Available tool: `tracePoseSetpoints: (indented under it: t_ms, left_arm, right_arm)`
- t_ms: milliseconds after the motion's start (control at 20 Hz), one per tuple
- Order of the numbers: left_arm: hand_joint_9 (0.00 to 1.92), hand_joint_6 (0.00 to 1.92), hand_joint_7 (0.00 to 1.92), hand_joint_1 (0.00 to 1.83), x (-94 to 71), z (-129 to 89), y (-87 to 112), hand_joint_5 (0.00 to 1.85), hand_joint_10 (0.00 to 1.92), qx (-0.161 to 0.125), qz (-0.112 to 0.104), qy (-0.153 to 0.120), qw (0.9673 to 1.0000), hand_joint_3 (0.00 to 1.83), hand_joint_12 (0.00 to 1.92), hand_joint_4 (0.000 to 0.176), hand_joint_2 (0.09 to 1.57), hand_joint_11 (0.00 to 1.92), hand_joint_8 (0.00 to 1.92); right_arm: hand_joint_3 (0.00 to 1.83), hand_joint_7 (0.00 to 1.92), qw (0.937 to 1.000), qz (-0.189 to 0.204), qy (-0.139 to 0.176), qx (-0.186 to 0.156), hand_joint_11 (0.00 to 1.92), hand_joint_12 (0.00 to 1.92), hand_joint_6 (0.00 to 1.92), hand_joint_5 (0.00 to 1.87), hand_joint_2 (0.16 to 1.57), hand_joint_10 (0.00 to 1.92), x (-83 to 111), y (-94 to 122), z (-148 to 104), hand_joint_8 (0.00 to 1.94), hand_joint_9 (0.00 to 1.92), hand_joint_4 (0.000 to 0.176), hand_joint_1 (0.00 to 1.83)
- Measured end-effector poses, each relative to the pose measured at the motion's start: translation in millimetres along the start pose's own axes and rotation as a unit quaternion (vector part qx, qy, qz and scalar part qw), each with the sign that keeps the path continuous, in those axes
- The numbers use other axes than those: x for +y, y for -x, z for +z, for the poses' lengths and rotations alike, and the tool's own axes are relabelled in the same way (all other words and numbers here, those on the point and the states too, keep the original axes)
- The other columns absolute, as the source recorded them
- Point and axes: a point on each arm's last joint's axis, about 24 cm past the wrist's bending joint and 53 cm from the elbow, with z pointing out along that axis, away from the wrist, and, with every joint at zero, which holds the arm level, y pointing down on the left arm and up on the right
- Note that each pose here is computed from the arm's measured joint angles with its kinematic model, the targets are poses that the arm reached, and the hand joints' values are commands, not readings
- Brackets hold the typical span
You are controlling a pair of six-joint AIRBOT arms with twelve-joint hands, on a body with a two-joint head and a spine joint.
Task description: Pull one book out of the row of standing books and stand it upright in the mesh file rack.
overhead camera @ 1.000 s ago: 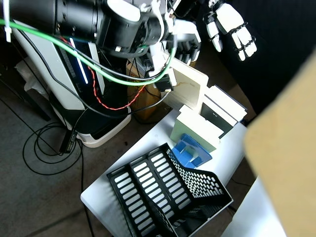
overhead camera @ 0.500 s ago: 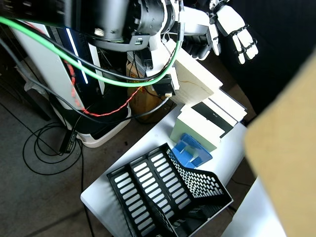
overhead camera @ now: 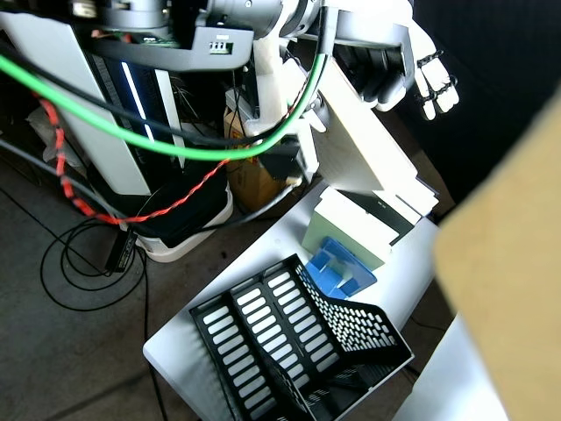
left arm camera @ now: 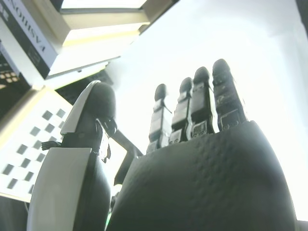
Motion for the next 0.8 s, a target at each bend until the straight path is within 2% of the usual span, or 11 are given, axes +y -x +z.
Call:
tracePoseSetpoints:
  t_ms: [100, 150, 200, 250, 300, 350, 500, 600, 700, 750, 800]
  left_arm:
    - [0.0, 0.0, 0.0, 0.62, 0.2, 0, -0.3, 0.09, 0.0, 0.001, 0.0, 0.0, 1.0, 0.0, 0.0, 0.069, 1.45, 0.0, 0.0]
    - [0.0, 0.0, 0.0, 0.59, 0.1, 0, -0.7, 0.08, 0.0, 0.002, 0.0, 0.0, 1.0, 0.0, 0.0, 0.08, 1.46, 0.0, 0.0]
    - [0.0, 0.0, 0.0, 0.57, -0.9, 1, -0.7, 0.08, 0.0, 0.001, -0.001, 0.0, 1.0, 0.0, 0.0, 0.084, 1.46, 0.0, 0.0]
    - [0.0, 0.0, 0.0, 0.56, -2.4, 3, -0.6, 0.07, 0.0, 0.001, -0.003, -0.001, 1.0, 0.01, 0.0, 0.085, 1.47, 0.0, 0.0]
    - [0.0, 0.0, 0.0, 0.57, -3.7, 3, 0.0, 0.08, 0.0, 0.0, -0.004, -0.003, 1.0, 0.0, 0.0, 0.082, 1.47, 0.0, 0.0]
    - [0.0, 0.0, 0.0, 0.57, -4.2, 4, 0.6, 0.08, 0.0, 0.0, -0.002, -0.005, 1.0, 0.0, 0.0, 0.09, 1.47, 0.0, 0.0]
    - [0.0, 0.01, 0.0, 0.59, -6.3, 4, -2.5, 0.08, 0.0, 0.005, 0.0, -0.009, 0.9999, 0.0, 0.0, 0.079, 1.46, 0.0, 0.0]
    - [0.0, 0.01, 0.0, 0.6, -3.5, 4, -2.8, 0.09, 0.0, 0.006, -0.002, -0.003, 1.0, 0.0, 0.0, 0.077, 1.46, 0.0, 0.0]
    - [0.0, 0.01, 0.0, 0.59, -2.3, 4, -3.0, 0.09, 0.0, 0.006, -0.002, -0.001, 1.0, 0.0, 0.0, 0.076, 1.46, 0.0, 0.0]
    - [0.0, 0.01, 0.0, 0.59, -3.4, 4, -4.1, 0.1, 0.0, 0.008, -0.001, -0.003, 1.0, 0.0, 0.0, 0.07, 1.46, 0.0, 0.0]
    - [0.0, 0.01, 0.0, 0.59, -3.3, 4, -4.5, 0.1, 0.0, 0.009, -0.001, -0.003, 1.0, 0.0, 0.0, 0.07, 1.46, 0.0, 0.0]
  right_arm:
    - [0.0, 0.71, 0.9999, 0.002, -0.01, -0.002, 0.48, 1.92, 1.3, 0.82, 1.23, 1.48, -5.9, 1, -4, 1.38, 0.58, 0.0, 1.2]
    - [0.02, 0.68, 0.9998, -0.002, -0.022, 0.005, 0.62, 1.92, 1.31, 0.62, 1.28, 1.77, -12.3, -3, -9, 1.56, 0.61, 0.0, 1.29]
    - [0.05, 0.4, 0.9993, -0.005, -0.035, 0.011, 0.49, 1.92, 1.71, 0.45, 1.41, 1.74, -19.2, -7, -15, 1.52, 0.41, 0.0, 0.97]
    - [0.01, 0.61, 0.9986, -0.012, -0.05, 0.013, 0.53, 1.92, 1.44, 0.63, 1.32, 1.78, -25.5, -9, -23, 1.61, 0.47, 0.0, 1.1]
    - [0.0, 0.84, 0.9982, -0.012, -0.059, 0.006, 0.66, 1.92, 1.02, 0.95, 1.19, 1.61, -29.3, -3, -31, 1.3, 0.67, 0.0, 1.2]
    - [0.0, 0.74, 0.9976, -0.007, -0.069, -0.005, 0.91, 1.92, 1.14, 0.73, 1.25, 1.77, -34.1, 5, -39, 1.46, 0.63, 0.0, 1.31]
    - [0.01, 0.7, 0.9927, 0.001, -0.12, -0.005, 0.55, 1.92, 1.12, 0.82, 1.24, 1.89, -59.5, 4, -56, 1.62, 0.53, 0.0, 1.23]
    - [0.01, 0.64, 0.9908, 0.004, -0.135, 0.011, 0.41, 1.92, 1.21, 0.88, 1.23, 1.82, -67.4, -6, -64, 1.51, 0.37, 0.0, 1.2]
    - [0.01, 0.63, 0.9886, 0.011, -0.149, 0.024, 0.44, 1.92, 1.14, 0.87, 1.24, 1.9, -74.8, -16, -66, 1.66, 0.4, 0.0, 1.19]
    - [0.01, 0.72, 0.9863, 0.014, -0.157, 0.049, 0.74, 1.92, 1.1, 0.79, 1.25, 1.92, -82.2, -33, -62, 1.69, 0.74, 0.0, 1.2]
    - [0.01, 0.72, 0.9854, 0.012, -0.159, 0.06, 0.74, 1.92, 1.1, 0.79, 1.25, 1.92, -85.2, -41, -60, 1.69, 0.74, 0.0, 1.2]
